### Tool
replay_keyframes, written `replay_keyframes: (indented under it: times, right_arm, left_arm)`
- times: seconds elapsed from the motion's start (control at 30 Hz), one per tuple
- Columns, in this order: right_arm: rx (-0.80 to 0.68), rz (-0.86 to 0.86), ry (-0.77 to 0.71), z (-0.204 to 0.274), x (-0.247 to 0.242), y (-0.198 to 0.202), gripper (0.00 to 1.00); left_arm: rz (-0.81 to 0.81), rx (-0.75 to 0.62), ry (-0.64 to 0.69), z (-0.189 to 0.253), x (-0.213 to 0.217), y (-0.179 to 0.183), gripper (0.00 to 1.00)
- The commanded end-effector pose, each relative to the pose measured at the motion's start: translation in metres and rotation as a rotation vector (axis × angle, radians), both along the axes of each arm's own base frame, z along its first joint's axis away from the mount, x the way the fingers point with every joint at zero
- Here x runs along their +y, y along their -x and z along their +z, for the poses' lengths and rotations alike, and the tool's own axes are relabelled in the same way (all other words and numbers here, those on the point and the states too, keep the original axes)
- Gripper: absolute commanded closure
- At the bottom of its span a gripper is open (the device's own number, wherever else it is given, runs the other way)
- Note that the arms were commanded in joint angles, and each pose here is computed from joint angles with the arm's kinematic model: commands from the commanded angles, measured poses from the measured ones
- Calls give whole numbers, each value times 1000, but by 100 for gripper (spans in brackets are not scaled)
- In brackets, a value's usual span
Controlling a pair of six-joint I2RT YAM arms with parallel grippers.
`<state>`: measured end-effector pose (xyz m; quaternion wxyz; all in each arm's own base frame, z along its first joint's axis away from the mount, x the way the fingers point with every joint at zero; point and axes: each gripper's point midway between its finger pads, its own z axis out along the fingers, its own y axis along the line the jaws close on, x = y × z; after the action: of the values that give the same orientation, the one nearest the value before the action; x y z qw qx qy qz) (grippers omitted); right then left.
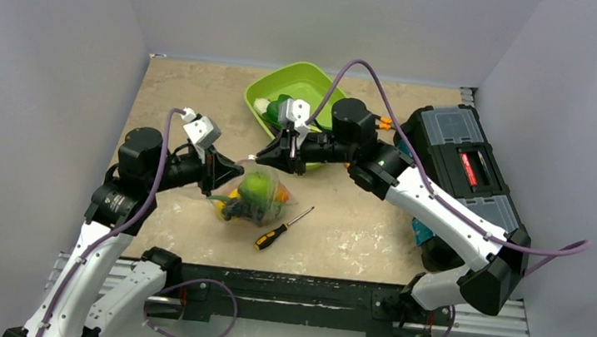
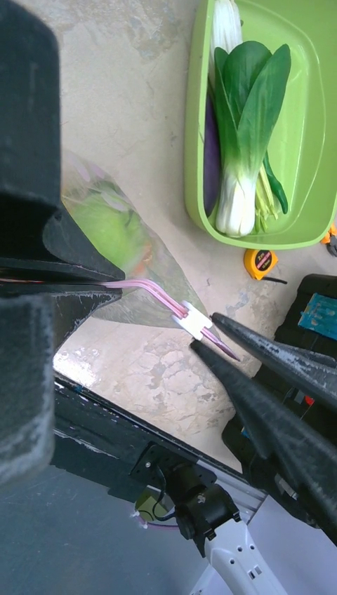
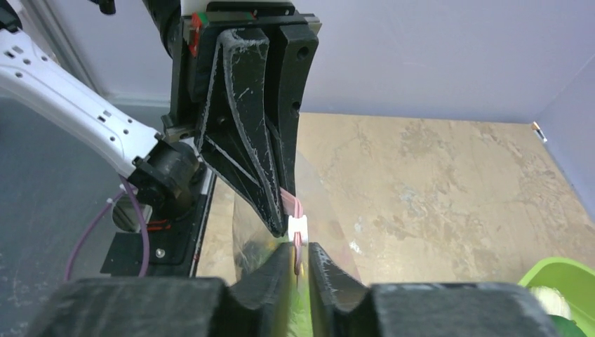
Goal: Place the food in the zip-top bag and seal the zipper
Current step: Zip the zipper food storage bag at the center of the board.
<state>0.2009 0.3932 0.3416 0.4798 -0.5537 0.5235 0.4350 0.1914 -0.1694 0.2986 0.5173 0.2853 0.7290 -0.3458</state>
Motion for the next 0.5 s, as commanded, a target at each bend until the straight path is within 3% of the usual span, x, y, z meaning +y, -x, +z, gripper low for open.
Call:
replay_keyframes:
  times: [0.0, 0.03, 0.2, 0.33, 0.47]
  right_arm:
    - [-49, 17, -67, 24, 0, 2, 94]
    - [-50, 17, -64, 23, 1, 1, 100]
    - [-34, -3, -65, 16, 3, -3, 100]
    - [-16, -54, -114, 16, 4, -10, 100]
    - [10, -39, -127, 16, 7, -8, 100]
  left_arm:
    - [-36, -119, 39, 30, -5, 1, 100]
    - [-39, -120, 39, 30, -5, 1, 100]
    - [-58, -112, 50, 33, -7, 4, 99]
    - [-75, -98, 92, 42, -12, 7, 60]
    - [-79, -95, 118, 58, -14, 5, 55]
